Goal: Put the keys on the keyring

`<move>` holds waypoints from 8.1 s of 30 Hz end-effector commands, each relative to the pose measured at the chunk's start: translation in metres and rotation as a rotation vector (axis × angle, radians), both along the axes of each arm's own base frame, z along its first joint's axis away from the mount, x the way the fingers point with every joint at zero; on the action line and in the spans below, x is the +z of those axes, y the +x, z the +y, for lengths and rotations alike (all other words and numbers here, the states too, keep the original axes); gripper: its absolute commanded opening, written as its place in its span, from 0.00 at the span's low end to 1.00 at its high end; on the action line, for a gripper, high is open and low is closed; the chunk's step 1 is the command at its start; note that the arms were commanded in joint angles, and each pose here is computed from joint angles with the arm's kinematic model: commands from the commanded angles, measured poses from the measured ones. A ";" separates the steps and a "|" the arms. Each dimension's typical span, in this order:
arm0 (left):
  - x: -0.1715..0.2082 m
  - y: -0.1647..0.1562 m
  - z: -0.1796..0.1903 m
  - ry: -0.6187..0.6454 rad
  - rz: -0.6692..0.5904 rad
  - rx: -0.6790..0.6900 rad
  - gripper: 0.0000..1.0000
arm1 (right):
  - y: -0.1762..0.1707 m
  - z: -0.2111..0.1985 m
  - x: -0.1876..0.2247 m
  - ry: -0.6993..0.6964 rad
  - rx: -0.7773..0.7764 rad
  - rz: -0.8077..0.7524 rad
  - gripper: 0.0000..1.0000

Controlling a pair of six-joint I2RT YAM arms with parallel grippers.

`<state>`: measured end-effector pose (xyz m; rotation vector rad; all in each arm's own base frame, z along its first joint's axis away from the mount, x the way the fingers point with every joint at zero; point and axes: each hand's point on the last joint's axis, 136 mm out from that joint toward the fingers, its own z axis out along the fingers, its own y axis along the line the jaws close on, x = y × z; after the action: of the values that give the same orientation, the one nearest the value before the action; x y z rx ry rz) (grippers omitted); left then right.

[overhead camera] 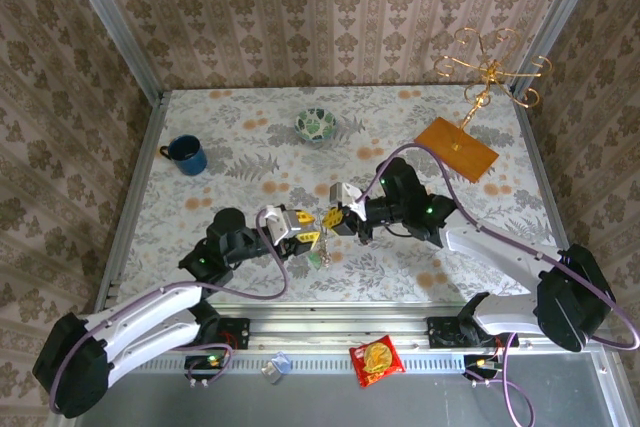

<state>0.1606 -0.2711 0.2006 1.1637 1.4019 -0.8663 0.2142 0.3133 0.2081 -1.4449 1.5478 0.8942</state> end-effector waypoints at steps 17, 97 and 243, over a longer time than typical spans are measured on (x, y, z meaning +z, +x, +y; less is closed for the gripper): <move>0.017 -0.004 -0.013 0.097 -0.057 -0.106 0.17 | -0.012 0.002 -0.003 -0.347 0.126 -0.185 0.00; 0.027 -0.005 -0.012 -0.077 -0.115 -0.050 0.00 | 0.003 -0.005 -0.009 0.059 -0.490 0.781 0.00; 0.024 -0.002 -0.013 -0.098 -0.079 -0.050 0.00 | -0.009 -0.017 -0.003 -0.028 -0.099 0.052 0.33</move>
<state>0.1604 -0.2853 0.2091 1.1752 1.3222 -0.8950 0.2119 0.3010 0.2066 -1.3668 1.6488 0.8379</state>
